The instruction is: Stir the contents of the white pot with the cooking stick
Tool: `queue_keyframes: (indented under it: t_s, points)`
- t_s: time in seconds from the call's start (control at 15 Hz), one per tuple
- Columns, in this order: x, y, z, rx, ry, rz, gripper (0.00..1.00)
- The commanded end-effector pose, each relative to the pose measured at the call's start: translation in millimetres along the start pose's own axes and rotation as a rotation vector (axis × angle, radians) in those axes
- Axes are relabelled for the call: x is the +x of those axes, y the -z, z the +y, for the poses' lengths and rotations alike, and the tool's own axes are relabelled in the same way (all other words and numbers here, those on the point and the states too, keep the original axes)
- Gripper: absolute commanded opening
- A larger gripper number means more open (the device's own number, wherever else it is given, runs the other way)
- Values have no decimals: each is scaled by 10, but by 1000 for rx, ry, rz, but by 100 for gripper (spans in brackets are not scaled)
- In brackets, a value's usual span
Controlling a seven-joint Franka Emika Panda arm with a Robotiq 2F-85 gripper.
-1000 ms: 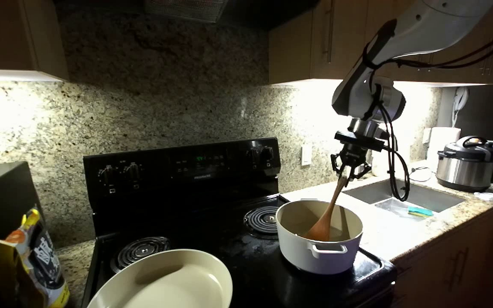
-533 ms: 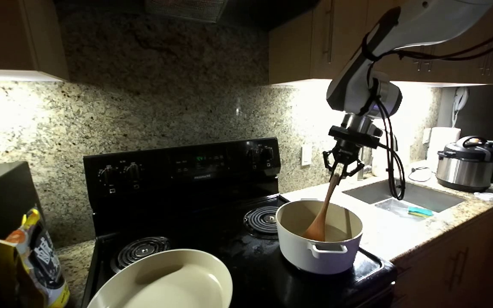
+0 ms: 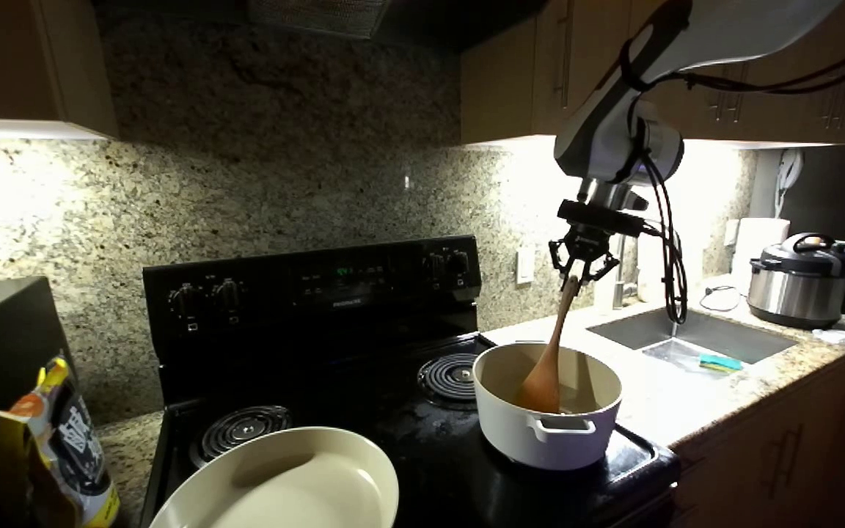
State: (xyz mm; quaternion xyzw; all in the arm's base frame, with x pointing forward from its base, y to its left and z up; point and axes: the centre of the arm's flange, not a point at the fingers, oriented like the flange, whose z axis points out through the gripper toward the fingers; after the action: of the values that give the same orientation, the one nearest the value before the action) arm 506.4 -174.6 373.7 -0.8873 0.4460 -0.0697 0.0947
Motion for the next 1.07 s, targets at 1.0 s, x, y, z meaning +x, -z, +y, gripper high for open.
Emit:
queue_keyframes:
  t_s: [1.0]
  points:
    - [-295,-213,-115,-126,213,-48,6]
